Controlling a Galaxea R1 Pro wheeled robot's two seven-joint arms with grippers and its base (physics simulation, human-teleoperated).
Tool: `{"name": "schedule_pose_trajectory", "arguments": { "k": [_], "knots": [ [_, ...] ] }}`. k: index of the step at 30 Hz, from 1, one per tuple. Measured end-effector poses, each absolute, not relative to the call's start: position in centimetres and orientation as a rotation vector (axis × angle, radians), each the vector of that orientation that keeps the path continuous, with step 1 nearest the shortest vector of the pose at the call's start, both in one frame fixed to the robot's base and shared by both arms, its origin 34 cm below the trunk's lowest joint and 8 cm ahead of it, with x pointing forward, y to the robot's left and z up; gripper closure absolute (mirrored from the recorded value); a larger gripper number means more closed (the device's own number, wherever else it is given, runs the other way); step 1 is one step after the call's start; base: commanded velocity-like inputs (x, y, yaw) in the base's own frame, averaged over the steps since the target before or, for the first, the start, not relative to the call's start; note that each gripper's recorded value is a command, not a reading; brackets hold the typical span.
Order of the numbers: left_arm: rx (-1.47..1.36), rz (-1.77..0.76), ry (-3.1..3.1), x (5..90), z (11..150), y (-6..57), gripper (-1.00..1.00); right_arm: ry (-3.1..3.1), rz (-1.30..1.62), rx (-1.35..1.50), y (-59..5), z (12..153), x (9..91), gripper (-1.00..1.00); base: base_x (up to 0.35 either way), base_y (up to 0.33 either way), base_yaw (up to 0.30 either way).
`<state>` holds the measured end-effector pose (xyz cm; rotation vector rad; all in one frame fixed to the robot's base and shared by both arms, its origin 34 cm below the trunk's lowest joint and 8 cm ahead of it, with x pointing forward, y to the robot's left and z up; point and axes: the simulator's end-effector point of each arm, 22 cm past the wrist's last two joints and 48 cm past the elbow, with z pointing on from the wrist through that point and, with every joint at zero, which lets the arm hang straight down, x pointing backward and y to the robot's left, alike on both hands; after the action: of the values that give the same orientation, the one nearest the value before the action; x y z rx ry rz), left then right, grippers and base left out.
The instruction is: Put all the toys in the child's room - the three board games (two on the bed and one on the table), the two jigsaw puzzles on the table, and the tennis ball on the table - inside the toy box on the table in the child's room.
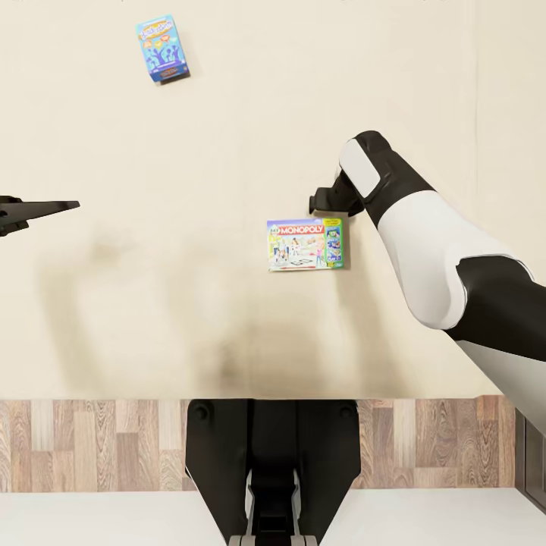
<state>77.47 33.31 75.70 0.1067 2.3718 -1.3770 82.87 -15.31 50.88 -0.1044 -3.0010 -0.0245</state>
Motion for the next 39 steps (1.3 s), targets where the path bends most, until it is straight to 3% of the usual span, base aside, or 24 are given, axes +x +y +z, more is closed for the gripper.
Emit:
{"name": "schedule_pose_trajectory", "arguments": {
  "k": [39],
  "knots": [
    [0.119, -1.371, 2.355, 77.9, 77.0, 33.3, -1.0, -2.995, -0.024, -0.105, -15.3, 51.4, 82.2, -1.0, 0.0, 0.0, 0.0]
  ]
}}
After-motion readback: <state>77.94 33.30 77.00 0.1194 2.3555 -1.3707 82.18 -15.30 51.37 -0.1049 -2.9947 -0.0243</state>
